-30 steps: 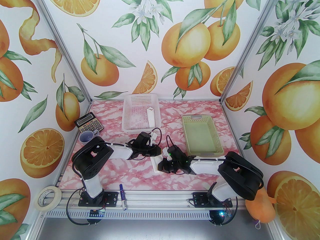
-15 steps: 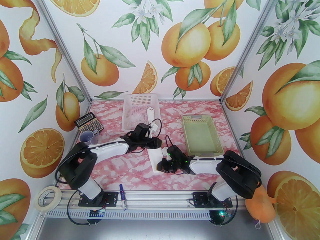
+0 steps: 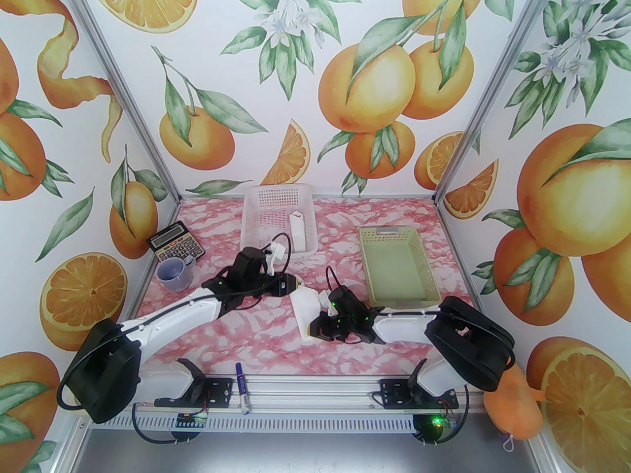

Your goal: Place the utensils on the paper napkin and roll it up

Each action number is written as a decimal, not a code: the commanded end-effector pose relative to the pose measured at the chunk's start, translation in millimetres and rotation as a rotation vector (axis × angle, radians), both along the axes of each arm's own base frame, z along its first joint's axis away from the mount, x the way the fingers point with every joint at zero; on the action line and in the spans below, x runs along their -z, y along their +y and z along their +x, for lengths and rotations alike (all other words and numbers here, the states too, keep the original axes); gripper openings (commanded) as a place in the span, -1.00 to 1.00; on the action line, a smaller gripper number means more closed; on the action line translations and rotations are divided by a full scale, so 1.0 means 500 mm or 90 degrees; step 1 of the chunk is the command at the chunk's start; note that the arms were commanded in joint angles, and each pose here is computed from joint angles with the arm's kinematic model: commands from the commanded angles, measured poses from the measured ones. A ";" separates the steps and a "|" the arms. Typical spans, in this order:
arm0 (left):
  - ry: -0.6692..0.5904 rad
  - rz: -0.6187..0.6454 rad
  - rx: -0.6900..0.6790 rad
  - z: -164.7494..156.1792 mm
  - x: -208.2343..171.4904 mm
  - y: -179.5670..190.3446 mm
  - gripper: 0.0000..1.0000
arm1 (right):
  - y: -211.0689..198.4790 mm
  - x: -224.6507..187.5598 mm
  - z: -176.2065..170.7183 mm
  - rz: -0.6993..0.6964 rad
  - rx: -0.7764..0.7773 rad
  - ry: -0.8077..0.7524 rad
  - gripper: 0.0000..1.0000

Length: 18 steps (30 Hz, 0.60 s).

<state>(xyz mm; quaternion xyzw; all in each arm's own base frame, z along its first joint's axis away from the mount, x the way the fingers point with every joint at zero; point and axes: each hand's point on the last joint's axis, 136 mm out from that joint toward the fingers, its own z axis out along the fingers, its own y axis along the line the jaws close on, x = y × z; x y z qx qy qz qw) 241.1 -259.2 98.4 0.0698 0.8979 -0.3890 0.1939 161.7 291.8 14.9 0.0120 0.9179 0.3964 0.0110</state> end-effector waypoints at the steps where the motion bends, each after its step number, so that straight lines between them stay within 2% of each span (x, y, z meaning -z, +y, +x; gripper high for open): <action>1: -0.018 -0.070 0.008 -0.003 -0.022 -0.029 -0.51 | -0.084 0.096 -0.052 -0.141 0.017 0.071 -0.99; 5: -0.019 -0.087 0.042 -0.010 0.002 -0.070 -0.52 | -0.081 0.096 -0.052 -0.142 0.012 0.072 -0.99; 18: -0.021 -0.054 0.065 0.020 0.072 -0.112 -0.58 | -0.080 0.098 -0.054 -0.141 0.008 0.073 -0.98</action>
